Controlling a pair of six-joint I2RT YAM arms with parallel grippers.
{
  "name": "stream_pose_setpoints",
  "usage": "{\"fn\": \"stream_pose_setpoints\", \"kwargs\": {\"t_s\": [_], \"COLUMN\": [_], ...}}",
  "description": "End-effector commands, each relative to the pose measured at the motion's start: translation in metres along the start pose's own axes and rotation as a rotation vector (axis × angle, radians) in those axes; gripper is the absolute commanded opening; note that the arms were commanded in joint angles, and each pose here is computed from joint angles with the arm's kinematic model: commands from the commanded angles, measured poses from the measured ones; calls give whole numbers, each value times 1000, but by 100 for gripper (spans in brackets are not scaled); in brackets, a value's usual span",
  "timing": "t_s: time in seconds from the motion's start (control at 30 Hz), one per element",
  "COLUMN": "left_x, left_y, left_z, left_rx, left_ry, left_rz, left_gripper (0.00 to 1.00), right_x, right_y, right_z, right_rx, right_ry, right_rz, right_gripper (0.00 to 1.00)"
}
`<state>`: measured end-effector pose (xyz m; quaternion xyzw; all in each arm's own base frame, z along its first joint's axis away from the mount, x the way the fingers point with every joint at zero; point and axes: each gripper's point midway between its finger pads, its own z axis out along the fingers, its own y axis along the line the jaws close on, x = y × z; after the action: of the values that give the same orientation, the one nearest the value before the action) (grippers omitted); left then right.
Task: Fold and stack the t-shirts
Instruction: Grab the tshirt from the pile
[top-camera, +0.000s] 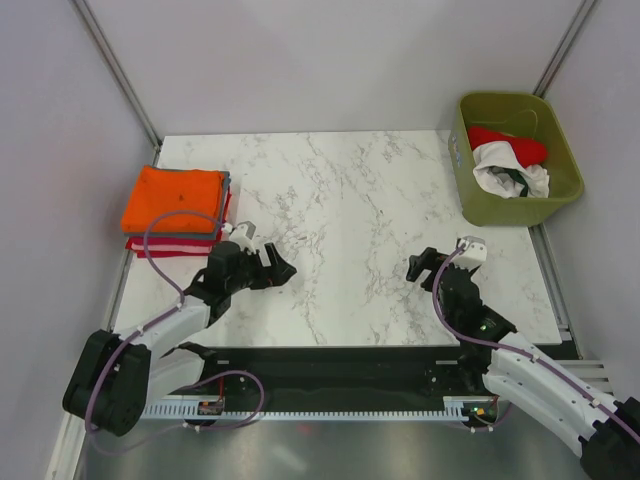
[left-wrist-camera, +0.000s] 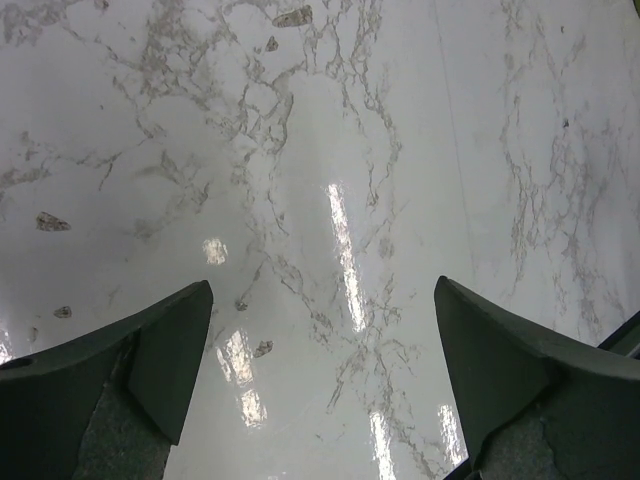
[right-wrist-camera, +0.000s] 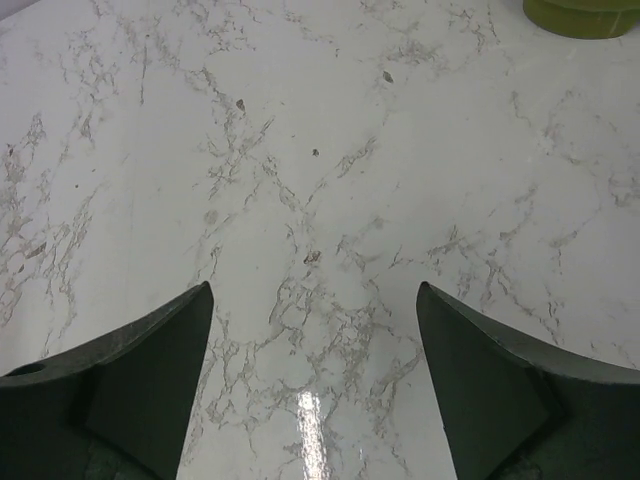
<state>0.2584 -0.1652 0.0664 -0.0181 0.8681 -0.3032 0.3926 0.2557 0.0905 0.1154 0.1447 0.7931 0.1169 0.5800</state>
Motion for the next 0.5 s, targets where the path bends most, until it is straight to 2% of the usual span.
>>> {"fn": "stream_pose_setpoints", "kwargs": {"t_s": [0.0,0.07,0.23,0.3,0.37,0.43,0.47], "left_x": [-15,-16,-14,-15,-15,-16,-17], "left_y": [-22,-23,-20,-20,-18,-16,-15], "left_z": [5,5,4,4,5,5,5], "left_rx": [80,81,73,74,68,57,47], "left_ry": [-9,-8,-21,-28,-30,-39,-49], "left_rz": [-14,-20,-22,-22,-20,-20,-20], "left_gripper": [98,95,94,94,93,92,91], "right_x": [-10,-11,-18,-47,-81,-92,-125], "right_y": [-7,-7,14,31,41,43,50], "right_z": [0,0,1,1,5,15,16], "right_rx": [51,50,-28,-40,27,102,129], "right_ry": [-41,-43,-27,-53,-78,-67,-128], "right_rz": [23,15,-14,3,3,-33,1], "right_gripper": [91,90,90,89,89,89,94]}}
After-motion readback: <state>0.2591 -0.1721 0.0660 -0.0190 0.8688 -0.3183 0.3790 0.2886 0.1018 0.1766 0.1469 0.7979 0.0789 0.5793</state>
